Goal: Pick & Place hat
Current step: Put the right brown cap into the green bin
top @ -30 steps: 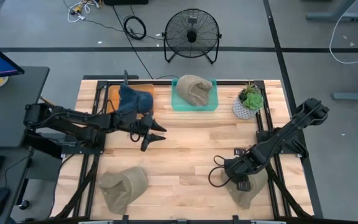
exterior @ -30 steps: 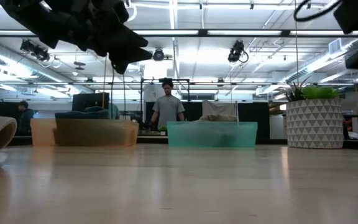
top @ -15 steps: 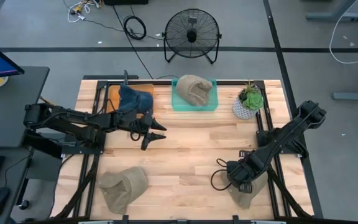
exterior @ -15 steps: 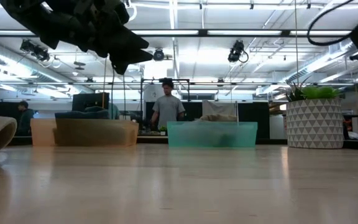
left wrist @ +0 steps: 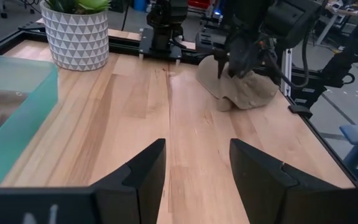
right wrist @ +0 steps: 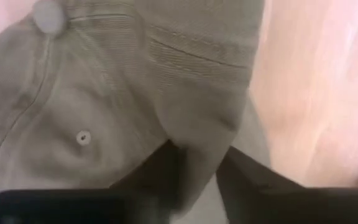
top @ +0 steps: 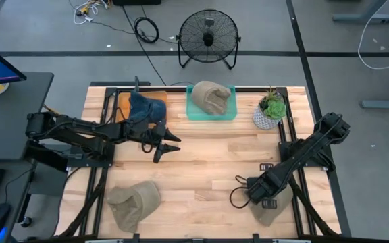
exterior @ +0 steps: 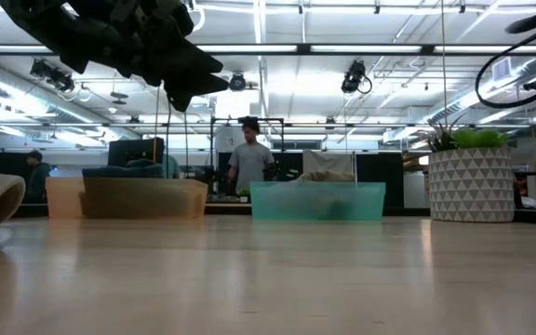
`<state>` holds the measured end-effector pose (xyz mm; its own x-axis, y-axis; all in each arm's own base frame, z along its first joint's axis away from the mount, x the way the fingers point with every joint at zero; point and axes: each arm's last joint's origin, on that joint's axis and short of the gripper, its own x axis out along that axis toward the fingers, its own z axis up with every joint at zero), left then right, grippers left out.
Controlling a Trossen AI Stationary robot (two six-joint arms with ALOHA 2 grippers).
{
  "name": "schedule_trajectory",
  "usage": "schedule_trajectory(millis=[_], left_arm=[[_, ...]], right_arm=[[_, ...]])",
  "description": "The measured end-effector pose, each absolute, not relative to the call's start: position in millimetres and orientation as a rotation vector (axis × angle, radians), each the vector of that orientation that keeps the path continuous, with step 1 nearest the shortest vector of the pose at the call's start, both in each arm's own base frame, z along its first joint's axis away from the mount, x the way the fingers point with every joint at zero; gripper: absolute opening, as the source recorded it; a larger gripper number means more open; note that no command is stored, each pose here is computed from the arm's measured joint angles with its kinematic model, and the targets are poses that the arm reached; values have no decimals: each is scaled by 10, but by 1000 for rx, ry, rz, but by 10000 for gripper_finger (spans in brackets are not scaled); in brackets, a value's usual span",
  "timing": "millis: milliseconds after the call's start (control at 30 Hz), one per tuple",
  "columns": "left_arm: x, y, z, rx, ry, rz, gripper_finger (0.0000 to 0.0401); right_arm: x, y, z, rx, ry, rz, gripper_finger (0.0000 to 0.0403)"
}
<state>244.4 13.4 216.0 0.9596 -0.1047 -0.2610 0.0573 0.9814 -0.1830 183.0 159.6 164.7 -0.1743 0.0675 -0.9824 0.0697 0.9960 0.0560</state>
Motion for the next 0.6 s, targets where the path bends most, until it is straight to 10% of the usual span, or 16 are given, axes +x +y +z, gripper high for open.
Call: schedule_trajectory(millis=[167,600], left_arm=[[2444,134,2160,-175,273,-83,181],[2444,134,2160,-175,274,-83,181]], right_arm=[[1857,1585,1663,65,1742,80,13],[2347,1491,2302,-719,1337,235,6]])
